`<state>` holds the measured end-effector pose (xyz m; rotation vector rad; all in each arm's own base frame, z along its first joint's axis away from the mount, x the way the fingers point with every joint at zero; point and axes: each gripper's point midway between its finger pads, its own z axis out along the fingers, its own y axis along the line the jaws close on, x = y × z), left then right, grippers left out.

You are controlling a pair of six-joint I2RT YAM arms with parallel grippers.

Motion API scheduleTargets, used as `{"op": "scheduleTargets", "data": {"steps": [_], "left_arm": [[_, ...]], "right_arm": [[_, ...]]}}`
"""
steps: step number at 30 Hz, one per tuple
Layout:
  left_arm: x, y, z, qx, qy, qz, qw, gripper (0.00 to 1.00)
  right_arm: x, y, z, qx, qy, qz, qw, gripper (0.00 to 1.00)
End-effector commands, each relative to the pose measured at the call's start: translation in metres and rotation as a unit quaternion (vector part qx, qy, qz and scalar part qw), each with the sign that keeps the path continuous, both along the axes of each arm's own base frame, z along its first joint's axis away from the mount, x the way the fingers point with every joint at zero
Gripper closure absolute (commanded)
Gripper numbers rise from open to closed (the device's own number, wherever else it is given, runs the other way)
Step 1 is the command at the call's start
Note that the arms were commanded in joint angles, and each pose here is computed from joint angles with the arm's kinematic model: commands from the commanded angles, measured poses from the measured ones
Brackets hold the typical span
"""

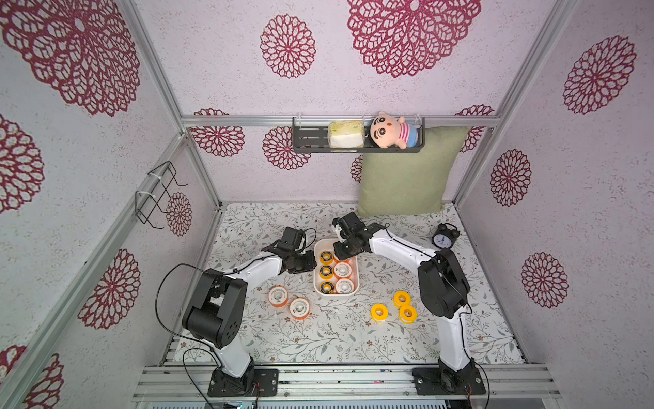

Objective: Put the sealing tape into the storage box
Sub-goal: Place the sealing tape in the storage box.

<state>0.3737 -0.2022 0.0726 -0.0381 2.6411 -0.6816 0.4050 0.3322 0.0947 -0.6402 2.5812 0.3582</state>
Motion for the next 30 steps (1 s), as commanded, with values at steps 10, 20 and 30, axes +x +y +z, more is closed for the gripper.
{"op": "scheduleTargets", "data": {"steps": [10, 20, 30], "left_arm": [[0.002, -0.005, 0.006, -0.004, -0.010, -0.008, 1.000, 0.85], [0.001, -0.004, 0.006, -0.001, -0.009, -0.011, 1.000, 0.84], [0.001, -0.006, 0.009, -0.004, -0.010, -0.016, 1.000, 0.82]], "right_arm": [[0.010, 0.002, 0.005, -0.033, -0.012, 0.001, 0.999, 0.76], [0.011, 0.004, -0.001, -0.039, -0.006, 0.001, 0.999, 0.67], [0.013, 0.005, 0.009, -0.033, -0.017, 0.000, 0.999, 0.55]]}}
